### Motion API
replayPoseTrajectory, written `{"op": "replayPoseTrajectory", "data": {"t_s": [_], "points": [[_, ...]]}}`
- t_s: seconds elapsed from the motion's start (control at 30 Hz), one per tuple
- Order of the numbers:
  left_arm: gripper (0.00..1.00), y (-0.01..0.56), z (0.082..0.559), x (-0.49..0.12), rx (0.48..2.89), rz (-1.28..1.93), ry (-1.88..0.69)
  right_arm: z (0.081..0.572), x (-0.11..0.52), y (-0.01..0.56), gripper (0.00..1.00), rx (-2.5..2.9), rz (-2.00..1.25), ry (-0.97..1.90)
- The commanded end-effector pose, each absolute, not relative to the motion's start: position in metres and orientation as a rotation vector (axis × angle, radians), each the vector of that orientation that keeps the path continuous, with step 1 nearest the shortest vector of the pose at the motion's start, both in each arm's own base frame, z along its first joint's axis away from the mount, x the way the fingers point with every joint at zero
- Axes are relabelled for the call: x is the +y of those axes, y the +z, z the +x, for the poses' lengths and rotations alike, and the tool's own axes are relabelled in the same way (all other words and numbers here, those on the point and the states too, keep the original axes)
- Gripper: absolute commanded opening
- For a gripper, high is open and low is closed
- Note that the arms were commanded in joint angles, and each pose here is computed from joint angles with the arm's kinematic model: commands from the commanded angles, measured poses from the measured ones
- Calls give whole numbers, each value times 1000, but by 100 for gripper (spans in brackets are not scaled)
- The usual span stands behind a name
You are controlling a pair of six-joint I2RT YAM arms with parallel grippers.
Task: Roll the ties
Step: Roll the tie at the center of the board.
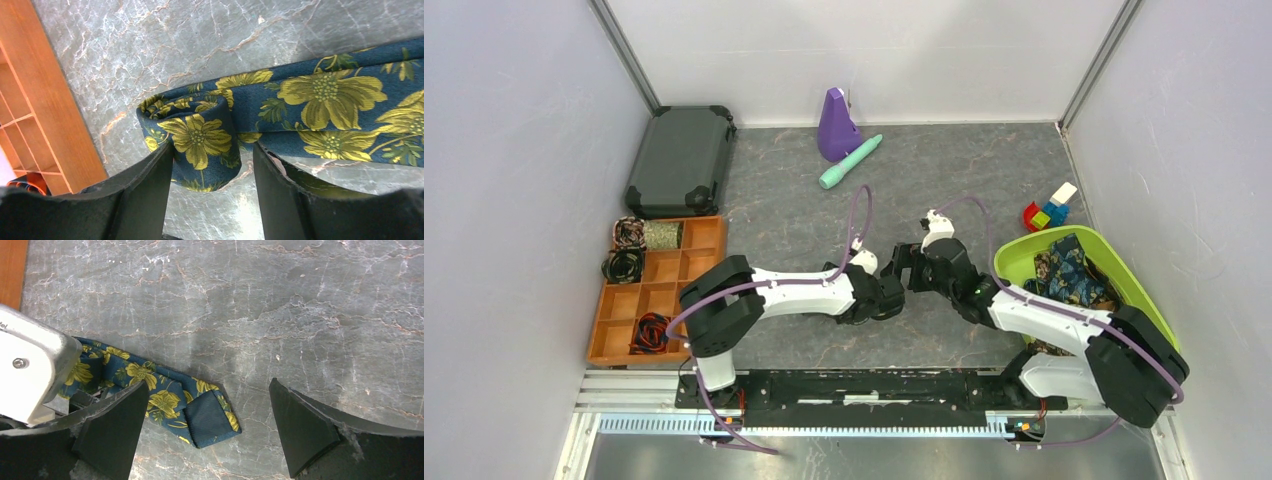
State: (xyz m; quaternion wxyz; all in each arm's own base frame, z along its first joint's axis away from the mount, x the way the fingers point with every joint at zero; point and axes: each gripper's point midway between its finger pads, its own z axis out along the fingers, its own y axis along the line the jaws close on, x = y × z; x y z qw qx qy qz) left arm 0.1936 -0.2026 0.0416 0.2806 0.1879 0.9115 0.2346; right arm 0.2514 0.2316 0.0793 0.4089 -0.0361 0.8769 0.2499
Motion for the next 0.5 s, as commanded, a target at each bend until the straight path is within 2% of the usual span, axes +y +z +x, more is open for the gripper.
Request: {"op": "replayPoseTrajectory", "data": {"t_s": [0.0,0.47], "points": [[66,55,194,-228,2468,432,445,263,246,100,98,2169,-123,669],[71,88,192,-220,2462,416,341,262,269,106,97,2184,-189,767]]}}
